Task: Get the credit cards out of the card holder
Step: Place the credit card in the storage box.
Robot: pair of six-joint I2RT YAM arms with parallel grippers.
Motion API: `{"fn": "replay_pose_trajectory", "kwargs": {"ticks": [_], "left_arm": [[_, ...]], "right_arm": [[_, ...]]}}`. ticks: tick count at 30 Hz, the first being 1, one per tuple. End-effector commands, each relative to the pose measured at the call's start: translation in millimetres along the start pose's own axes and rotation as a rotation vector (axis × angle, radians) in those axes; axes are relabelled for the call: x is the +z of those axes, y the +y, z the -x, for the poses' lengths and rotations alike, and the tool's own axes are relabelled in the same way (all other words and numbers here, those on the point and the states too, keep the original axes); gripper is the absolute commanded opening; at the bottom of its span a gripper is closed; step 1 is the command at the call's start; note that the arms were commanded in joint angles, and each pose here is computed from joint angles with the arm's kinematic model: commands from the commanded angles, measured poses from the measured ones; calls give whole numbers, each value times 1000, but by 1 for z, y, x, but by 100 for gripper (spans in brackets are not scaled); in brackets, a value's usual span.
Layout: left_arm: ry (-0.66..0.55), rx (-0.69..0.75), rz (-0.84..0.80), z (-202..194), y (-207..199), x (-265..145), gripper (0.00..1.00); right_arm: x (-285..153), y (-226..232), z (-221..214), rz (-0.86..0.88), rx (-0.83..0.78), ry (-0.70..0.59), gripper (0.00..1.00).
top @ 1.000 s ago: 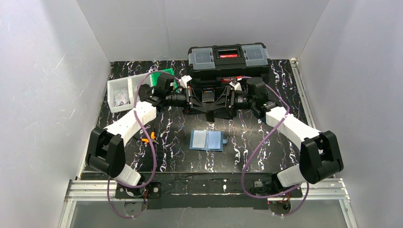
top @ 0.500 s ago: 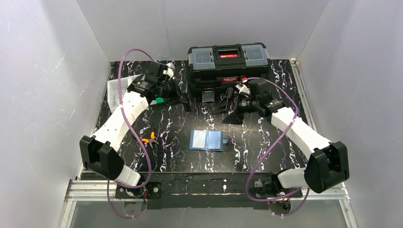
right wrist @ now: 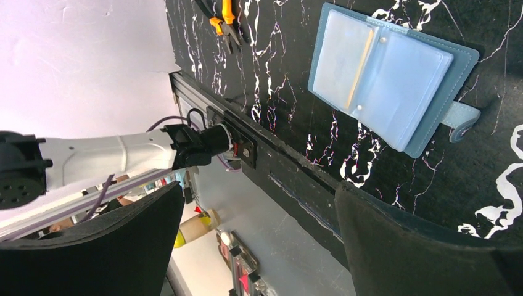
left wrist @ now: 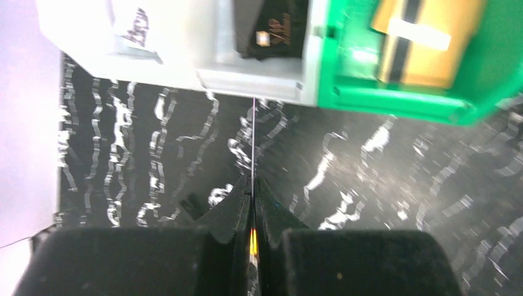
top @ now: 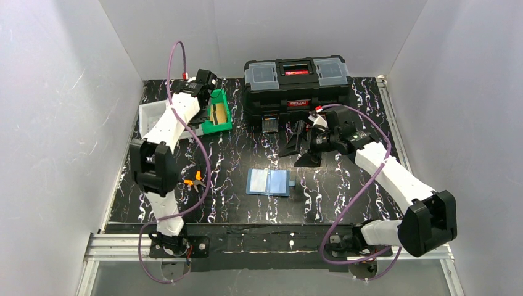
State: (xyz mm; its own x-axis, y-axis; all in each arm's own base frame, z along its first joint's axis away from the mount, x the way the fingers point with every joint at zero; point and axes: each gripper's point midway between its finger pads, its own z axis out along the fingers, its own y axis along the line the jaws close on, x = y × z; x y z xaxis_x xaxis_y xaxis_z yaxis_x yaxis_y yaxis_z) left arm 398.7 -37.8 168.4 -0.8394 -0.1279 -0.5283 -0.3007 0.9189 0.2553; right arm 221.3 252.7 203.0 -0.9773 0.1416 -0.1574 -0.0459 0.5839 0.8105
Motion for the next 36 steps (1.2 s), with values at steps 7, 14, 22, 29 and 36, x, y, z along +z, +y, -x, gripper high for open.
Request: {"fn": "replay_pose_trajectory", "kwargs": {"ticks": [7,14,22,29,36], "left_arm": [[-93,113,334,59,42,36,0],[-60,177,399,71,38,73,0],[-42,172,375,84,34,87,21],[-47,146,312,85,33,69,63],[-50,87,205,82,31,42,73]], "right_arm": [[-8,0,-8,3,-34,-5,98],[-11,-1,-10,-6,-44,-15,98],[-14,-3,-11,-19,-57,-26,98],[-13,-4,-10,-25,-58,-22,98],[-10,-13,-7,-66,-45,-30,98]]}}
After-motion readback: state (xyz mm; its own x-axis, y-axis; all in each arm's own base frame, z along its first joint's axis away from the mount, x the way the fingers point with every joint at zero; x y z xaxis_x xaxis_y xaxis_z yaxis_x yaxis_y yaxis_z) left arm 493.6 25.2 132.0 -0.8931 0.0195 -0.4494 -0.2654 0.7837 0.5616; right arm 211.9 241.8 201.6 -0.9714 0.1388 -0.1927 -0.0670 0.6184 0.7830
